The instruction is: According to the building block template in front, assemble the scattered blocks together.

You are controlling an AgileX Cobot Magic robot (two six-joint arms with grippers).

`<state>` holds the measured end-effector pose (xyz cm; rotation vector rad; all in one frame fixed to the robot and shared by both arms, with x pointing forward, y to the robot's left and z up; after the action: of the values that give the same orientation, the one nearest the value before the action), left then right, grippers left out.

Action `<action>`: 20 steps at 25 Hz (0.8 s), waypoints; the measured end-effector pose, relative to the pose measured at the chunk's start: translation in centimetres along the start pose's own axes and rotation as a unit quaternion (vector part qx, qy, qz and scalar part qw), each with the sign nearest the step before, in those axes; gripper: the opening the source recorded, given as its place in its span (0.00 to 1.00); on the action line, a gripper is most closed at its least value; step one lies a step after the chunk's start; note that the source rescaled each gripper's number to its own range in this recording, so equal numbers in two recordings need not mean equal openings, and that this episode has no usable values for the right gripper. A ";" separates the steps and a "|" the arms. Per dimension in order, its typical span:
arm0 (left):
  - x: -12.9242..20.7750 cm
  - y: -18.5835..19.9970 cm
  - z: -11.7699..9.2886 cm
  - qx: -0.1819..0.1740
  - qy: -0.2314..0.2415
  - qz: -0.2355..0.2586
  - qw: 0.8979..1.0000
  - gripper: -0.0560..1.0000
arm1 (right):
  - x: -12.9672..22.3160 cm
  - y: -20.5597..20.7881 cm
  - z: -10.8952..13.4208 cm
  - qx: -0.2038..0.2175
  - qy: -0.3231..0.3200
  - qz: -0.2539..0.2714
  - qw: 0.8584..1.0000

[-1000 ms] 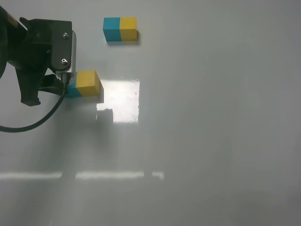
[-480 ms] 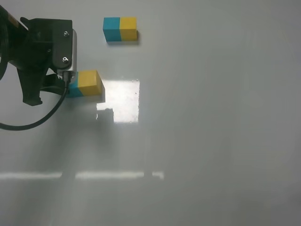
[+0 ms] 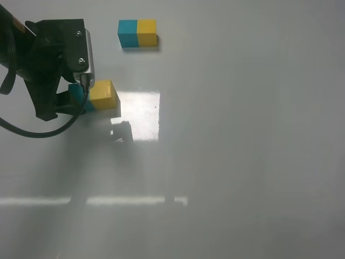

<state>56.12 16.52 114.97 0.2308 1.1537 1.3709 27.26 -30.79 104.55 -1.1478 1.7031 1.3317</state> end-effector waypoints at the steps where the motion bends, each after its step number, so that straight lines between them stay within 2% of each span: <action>1: 0.0 0.0 0.0 -0.002 0.000 -0.002 1.000 0.65 | 0.0 0.0 0.0 0.000 0.000 0.000 1.000; 9: -2.1 0.1 -0.5 -0.016 -0.010 -0.050 0.999 0.66 | 0.0 0.0 0.0 0.000 0.000 0.000 1.000; 20: -2.2 -1.5 -1.0 0.007 -0.002 -0.042 0.999 0.66 | 0.0 0.0 0.0 0.000 0.000 0.000 1.000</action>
<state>56.76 13.83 114.53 0.1927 1.1571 1.2881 27.26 -30.79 104.55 -1.1478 1.7031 1.3317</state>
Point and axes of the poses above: a point on each arm's last joint axis where the gripper is mounted, y pointing back along that axis away from the gripper, z along the wrist's bending axis when the last joint is at zero, x = y × z, the point moved 4 cm from there along -y, pointing out along that axis toward the gripper, and after that the axes turned 12 degrees about y, right-handed, at the moved point
